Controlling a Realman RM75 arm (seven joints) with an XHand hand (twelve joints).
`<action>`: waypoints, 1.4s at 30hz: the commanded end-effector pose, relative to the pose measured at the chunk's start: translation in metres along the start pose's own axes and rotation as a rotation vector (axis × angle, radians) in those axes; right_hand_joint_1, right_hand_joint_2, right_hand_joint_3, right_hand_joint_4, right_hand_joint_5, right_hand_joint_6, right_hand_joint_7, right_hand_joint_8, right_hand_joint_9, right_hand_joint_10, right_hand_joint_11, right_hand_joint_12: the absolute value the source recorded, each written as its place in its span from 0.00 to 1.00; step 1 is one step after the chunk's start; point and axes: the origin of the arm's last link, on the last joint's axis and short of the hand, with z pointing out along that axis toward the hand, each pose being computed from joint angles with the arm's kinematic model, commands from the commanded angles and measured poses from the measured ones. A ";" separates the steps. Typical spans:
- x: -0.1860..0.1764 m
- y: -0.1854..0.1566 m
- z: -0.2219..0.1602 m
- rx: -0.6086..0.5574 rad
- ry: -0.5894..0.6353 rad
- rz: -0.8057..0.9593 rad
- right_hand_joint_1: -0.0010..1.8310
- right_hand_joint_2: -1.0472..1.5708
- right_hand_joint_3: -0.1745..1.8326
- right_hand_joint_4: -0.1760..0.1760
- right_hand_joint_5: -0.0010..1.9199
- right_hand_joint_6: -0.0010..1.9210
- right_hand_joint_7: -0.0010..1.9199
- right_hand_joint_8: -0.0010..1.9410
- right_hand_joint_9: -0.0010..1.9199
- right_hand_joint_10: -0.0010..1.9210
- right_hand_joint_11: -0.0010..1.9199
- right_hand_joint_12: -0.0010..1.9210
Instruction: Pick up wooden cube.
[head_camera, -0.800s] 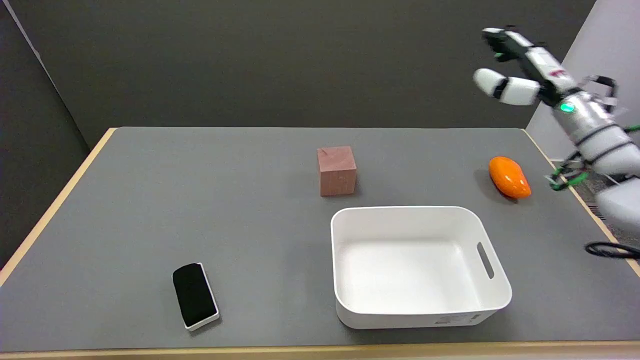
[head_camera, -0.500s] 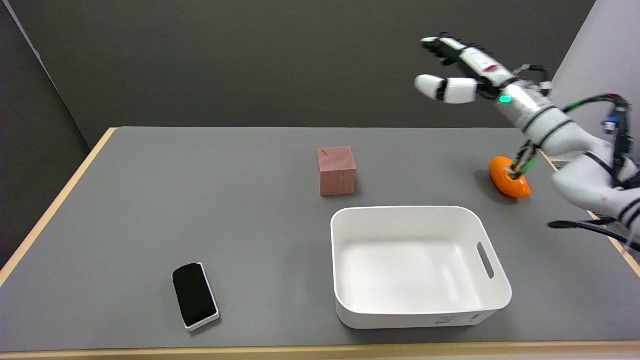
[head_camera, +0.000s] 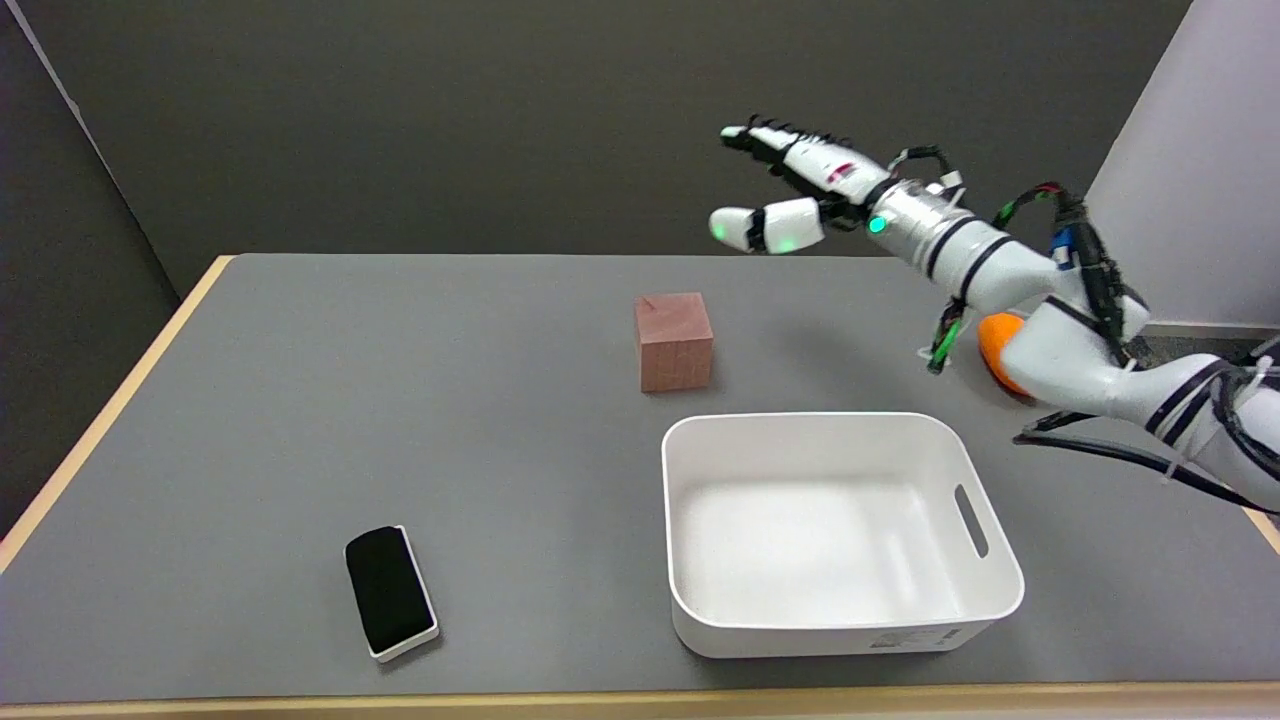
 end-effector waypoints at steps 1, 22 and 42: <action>-0.052 -0.047 0.007 0.015 -0.158 -0.096 0.14 0.58 0.53 0.45 0.01 0.10 0.03 0.10 0.01 0.26 0.00 0.54; -0.098 -0.043 0.034 -0.032 -0.237 -0.175 0.20 0.59 0.54 0.20 0.02 0.04 0.00 0.01 0.00 0.05 0.00 0.22; -0.102 -0.051 0.038 -0.012 -0.249 -0.190 0.19 0.59 0.53 0.19 0.01 0.08 0.00 0.00 0.00 0.06 0.00 0.12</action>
